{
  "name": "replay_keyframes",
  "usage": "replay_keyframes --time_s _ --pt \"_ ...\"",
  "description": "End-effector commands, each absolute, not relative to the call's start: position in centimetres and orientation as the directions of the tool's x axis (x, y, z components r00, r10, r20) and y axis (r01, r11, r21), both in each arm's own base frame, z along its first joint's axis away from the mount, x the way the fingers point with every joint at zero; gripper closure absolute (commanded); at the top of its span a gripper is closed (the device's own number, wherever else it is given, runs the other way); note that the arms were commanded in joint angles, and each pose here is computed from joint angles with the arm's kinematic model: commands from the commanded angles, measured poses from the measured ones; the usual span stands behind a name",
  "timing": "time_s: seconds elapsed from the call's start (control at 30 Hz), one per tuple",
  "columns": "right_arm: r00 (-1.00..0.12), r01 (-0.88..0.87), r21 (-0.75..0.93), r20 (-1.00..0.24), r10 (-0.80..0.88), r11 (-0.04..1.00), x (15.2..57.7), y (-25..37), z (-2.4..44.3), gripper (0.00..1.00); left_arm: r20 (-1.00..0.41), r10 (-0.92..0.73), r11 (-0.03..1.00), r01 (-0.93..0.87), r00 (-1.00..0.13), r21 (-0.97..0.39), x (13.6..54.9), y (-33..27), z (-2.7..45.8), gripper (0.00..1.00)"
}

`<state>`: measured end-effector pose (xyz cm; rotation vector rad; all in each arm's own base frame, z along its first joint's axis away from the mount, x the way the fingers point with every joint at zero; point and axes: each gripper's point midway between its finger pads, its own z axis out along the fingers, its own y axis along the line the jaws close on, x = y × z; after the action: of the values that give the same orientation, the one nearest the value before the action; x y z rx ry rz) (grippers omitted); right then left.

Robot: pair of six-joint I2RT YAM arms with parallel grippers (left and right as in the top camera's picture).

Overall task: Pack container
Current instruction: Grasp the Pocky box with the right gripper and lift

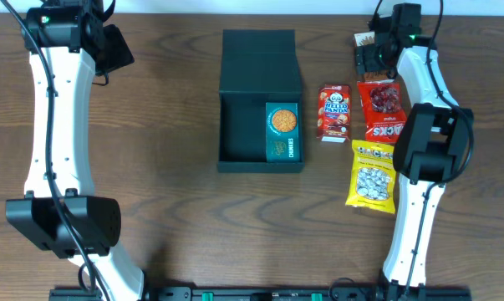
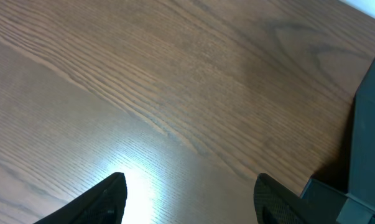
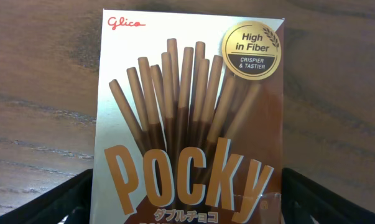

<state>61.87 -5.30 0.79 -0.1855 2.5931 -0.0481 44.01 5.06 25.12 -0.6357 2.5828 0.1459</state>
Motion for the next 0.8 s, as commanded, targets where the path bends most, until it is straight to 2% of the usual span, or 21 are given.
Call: replay_keyframes --time_s 0.0,0.1,0.27,0.53,0.77 --pt "-0.858 -0.125 -0.058 -0.495 -0.137 0.990 61.7 -4.6 -0.6 0.17 -0.476 -0.400 0.887 -0.462 -0.783 0.016 44.1 5.7 25.1 0.33" --pt "-0.857 -0.100 -0.044 -0.504 -0.108 0.994 61.9 -4.5 -0.4 0.24 -0.476 -0.400 0.887 -0.462 -0.783 0.016 44.1 5.7 25.1 0.32" --pt "-0.843 -0.039 -0.005 -0.536 -0.035 0.999 62.8 -3.8 1.6 0.28 -0.476 -0.399 0.887 -0.462 -0.784 0.017 44.1 5.7 25.1 0.33" --pt "-0.805 -0.086 0.004 -0.589 -0.067 0.996 63.8 0.0 9.3 0.29 -0.476 -0.399 0.887 -0.462 -0.784 0.017 44.1 5.7 25.1 0.32" --pt "-0.802 -0.144 0.063 -0.593 -0.079 0.988 61.6 6.4 15.7 0.30 -0.479 -0.394 0.887 -0.461 -0.784 0.025 44.1 5.8 25.1 0.33"
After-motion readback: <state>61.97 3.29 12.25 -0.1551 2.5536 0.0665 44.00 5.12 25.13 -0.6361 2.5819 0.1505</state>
